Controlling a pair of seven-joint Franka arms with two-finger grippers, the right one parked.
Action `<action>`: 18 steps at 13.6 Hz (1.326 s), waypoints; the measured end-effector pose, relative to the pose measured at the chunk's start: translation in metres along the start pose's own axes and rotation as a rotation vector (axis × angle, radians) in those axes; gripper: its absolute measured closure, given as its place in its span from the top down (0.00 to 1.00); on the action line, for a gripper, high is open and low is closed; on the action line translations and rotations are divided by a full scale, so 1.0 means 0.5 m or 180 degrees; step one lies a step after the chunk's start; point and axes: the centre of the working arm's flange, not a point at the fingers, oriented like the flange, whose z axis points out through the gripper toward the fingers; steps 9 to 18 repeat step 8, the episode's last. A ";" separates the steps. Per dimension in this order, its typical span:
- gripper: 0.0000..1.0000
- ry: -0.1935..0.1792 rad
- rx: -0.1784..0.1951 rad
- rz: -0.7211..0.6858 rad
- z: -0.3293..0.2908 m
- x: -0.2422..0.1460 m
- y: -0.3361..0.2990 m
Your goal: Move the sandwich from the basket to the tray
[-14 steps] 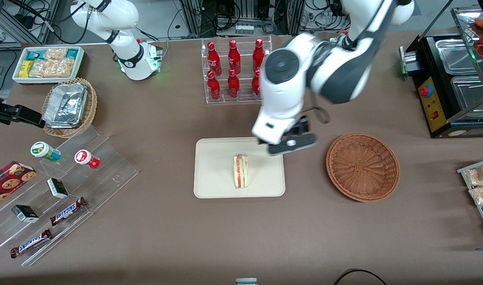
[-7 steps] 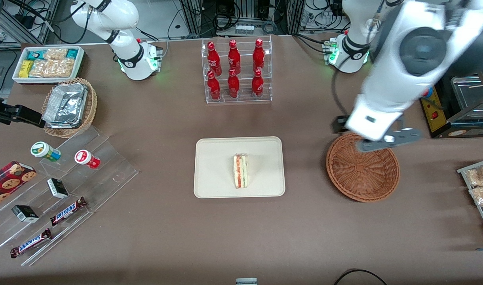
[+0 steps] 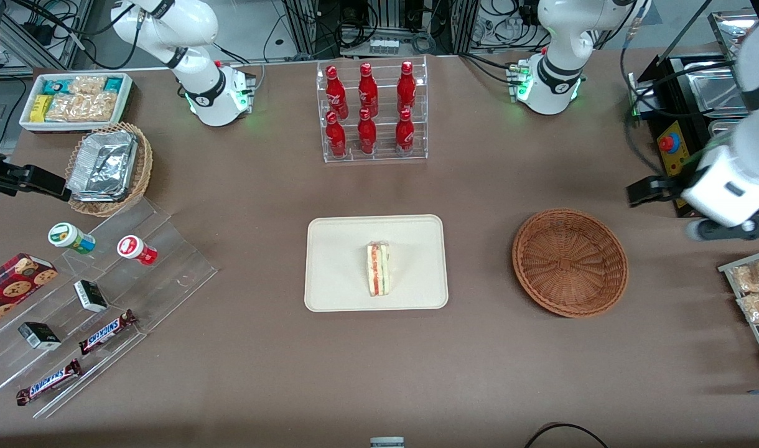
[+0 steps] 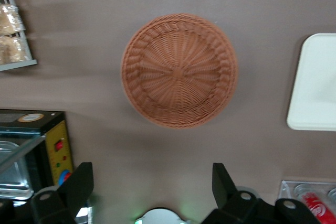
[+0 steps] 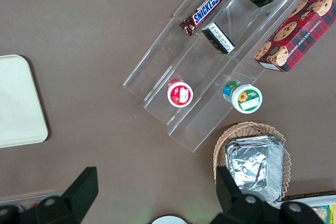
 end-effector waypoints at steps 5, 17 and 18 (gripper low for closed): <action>1.00 0.0044 -0.0114 -0.0033 -0.014 -0.065 -0.151; 1.00 0.0044 -0.0182 -0.0109 -0.010 -0.075 -0.199; 1.00 0.0044 -0.0182 -0.0109 -0.010 -0.075 -0.199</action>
